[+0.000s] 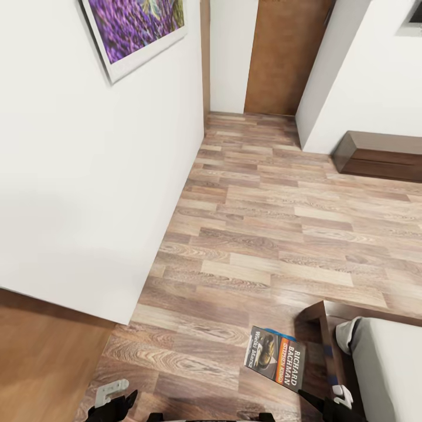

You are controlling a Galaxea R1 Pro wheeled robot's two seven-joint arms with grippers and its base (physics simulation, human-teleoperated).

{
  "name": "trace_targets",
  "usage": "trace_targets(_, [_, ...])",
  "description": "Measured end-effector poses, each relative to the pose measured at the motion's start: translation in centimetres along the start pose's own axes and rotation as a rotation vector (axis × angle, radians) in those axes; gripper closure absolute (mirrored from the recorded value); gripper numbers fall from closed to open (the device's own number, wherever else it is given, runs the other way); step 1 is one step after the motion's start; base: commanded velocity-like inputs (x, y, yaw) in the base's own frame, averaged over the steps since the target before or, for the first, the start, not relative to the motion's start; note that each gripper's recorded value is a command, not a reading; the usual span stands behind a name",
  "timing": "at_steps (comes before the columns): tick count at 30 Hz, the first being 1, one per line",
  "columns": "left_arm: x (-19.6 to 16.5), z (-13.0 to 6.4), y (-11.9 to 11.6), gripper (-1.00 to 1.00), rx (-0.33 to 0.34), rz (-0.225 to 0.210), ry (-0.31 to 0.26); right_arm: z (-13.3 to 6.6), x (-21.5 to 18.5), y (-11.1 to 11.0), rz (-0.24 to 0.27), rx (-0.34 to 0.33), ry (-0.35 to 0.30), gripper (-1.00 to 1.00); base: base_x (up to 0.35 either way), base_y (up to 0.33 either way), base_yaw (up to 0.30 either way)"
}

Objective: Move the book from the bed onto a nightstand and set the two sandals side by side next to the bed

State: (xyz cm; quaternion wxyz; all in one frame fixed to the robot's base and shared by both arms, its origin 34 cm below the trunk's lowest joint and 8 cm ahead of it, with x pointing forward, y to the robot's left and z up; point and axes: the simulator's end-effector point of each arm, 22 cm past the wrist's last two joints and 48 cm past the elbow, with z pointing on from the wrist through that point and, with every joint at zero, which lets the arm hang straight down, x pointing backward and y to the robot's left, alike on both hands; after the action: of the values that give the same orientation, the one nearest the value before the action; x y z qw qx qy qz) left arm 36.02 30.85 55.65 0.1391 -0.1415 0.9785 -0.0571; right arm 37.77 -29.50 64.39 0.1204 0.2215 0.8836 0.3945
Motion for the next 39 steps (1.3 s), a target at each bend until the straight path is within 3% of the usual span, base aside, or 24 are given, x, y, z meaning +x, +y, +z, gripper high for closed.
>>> trace_targets(8, [0.9, -0.3, -0.1, -1.00, 0.001, 0.001, 0.018, -0.1, -0.4, 0.4, -0.009, -0.006, -0.008, 1.00, 0.000, 0.000, 0.000])
trace_targets(39, [0.2, -0.8, -1.8, -1.00, 0.026, -0.002, 0.000, -0.3, -2.0, 1.8, -0.042, -0.029, -0.038, 1.00, 0.000, 0.000, 0.000])
